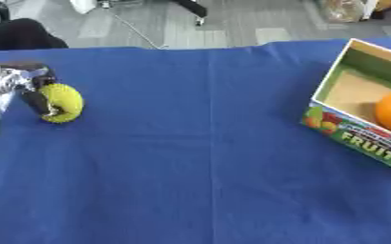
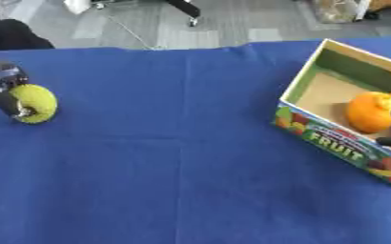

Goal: Pick up the objects with one hand, pass them to the other hand, and then place them into the box on the other side of the table.

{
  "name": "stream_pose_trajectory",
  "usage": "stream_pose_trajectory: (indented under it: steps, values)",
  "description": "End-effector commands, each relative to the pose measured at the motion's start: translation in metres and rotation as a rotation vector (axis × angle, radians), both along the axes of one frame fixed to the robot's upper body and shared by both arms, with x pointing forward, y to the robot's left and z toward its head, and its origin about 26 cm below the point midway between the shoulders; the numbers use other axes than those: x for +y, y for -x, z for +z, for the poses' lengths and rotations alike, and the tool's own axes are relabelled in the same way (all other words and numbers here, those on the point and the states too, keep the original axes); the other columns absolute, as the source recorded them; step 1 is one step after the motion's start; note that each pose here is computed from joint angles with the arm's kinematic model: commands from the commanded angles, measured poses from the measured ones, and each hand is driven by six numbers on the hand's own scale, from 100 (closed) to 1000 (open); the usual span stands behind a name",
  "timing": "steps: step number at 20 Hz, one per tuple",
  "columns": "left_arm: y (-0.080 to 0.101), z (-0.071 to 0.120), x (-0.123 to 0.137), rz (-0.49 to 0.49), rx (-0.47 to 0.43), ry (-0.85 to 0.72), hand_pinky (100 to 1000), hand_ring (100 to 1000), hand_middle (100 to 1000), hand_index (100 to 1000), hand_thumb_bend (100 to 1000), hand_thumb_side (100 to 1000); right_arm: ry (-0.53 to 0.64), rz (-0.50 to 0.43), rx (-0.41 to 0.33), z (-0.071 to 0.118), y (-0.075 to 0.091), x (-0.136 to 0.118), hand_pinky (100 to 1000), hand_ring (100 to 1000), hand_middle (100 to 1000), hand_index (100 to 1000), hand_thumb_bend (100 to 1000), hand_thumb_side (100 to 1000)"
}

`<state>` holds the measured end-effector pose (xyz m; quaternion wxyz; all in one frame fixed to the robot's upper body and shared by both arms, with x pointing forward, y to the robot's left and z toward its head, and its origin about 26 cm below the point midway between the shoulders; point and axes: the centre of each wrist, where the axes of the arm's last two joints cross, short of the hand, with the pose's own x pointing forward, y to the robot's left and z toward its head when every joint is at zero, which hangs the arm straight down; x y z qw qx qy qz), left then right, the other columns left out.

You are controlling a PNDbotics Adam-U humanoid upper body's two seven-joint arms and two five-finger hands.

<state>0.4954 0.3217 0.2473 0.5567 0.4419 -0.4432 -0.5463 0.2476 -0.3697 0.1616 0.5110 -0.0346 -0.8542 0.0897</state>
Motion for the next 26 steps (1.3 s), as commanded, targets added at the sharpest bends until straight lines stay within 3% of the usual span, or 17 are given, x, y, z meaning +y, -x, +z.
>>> stream_pose_trajectory:
  steps: [1, 4, 8, 14, 20, 26]
  values:
    - [0.010, 0.035, 0.011, -0.005, -0.105, 0.020, 615, 580, 500, 517, 322, 100, 0.030, 0.003, -0.018, 0.010, 0.001, -0.003, 719, 1000, 971, 974, 100, 591]
    - [0.019, 0.053, 0.014, -0.020, -0.178, 0.070, 589, 556, 479, 492, 275, 100, 0.033, 0.000, -0.021, 0.011, 0.002, -0.005, 719, 1000, 971, 974, 100, 585]
    - [0.032, 0.069, 0.014, -0.066, -0.280, 0.247, 553, 523, 458, 480, 101, 100, 0.041, -0.001, -0.032, 0.013, 0.003, -0.007, 720, 1000, 971, 975, 100, 572]
    - [0.048, 0.076, 0.007, -0.121, -0.384, 0.547, 539, 502, 441, 463, 100, 100, 0.053, 0.003, -0.053, 0.019, 0.004, -0.012, 721, 1000, 970, 974, 100, 554]
    - [0.073, 0.072, -0.026, -0.158, -0.550, 0.783, 522, 486, 432, 454, 100, 100, 0.069, 0.009, -0.081, 0.029, 0.004, -0.018, 722, 1000, 969, 974, 100, 533]
    - [0.092, 0.042, -0.075, -0.140, -0.671, 1.037, 490, 469, 418, 442, 100, 244, 0.099, 0.010, -0.117, 0.046, 0.002, -0.024, 728, 1000, 967, 974, 100, 499]
